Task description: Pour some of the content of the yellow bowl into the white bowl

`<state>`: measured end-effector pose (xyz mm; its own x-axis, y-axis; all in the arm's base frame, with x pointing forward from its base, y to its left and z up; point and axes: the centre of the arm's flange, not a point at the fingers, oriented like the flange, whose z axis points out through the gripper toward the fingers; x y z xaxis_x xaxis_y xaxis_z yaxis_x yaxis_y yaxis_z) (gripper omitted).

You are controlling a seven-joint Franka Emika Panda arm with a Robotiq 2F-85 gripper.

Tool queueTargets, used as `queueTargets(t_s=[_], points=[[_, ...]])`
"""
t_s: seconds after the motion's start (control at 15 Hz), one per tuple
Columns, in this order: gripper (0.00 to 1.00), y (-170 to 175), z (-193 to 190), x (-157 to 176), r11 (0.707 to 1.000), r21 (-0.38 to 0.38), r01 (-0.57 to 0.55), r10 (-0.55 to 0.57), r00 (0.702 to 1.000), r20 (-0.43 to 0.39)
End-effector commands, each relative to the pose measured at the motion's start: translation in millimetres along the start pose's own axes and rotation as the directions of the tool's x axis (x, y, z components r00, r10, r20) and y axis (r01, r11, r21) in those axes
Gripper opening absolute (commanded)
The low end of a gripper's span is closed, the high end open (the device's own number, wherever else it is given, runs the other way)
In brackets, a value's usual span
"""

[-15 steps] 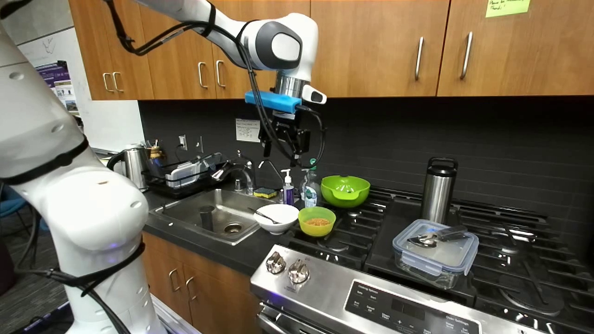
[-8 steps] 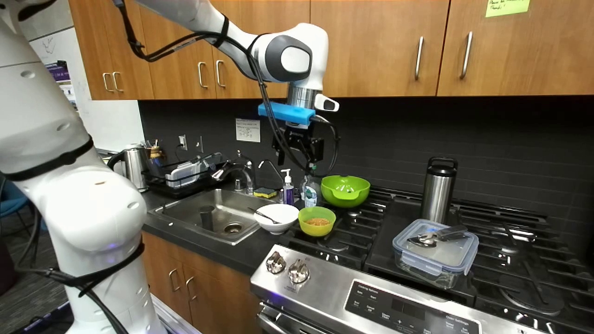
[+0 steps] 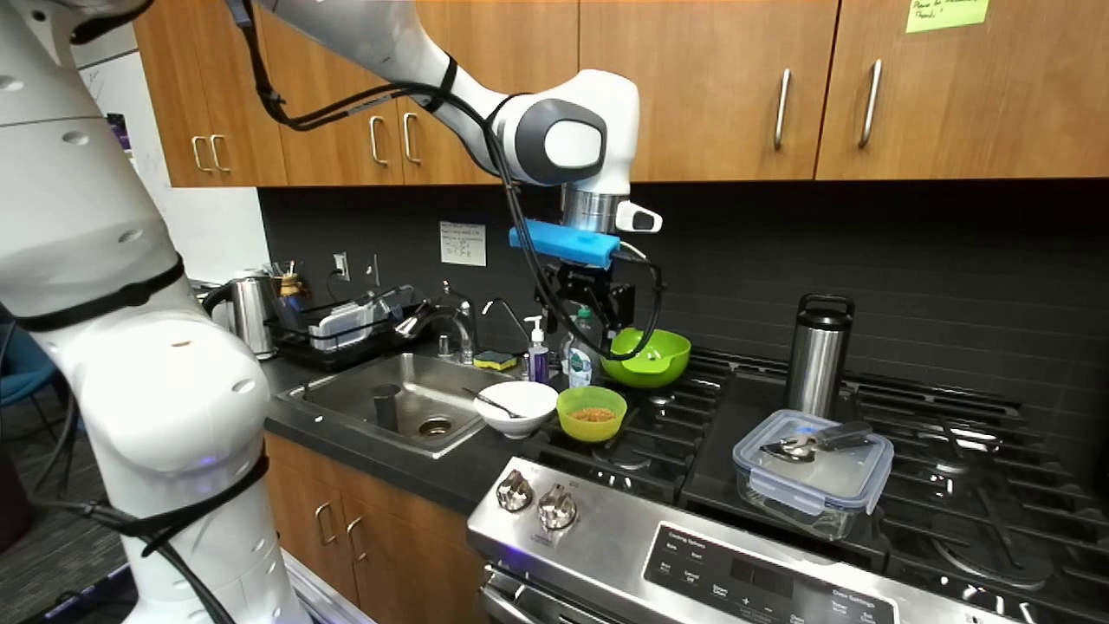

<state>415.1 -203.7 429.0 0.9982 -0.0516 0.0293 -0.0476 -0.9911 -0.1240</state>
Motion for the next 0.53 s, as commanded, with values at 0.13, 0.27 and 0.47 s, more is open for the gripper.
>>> queueTargets(t_s=[0.13,0.27,0.47], points=[[1.0,24.6,12.9,13.0,0.999,-0.032,0.03,-0.031,0.999,-0.038],[1.0,30.8,17.8,14.0,0.998,-0.042,0.039,-0.04,0.998,-0.039],[1.0,39.0,28.1,15.8,0.997,-0.051,0.053,-0.055,0.998,-0.033]])
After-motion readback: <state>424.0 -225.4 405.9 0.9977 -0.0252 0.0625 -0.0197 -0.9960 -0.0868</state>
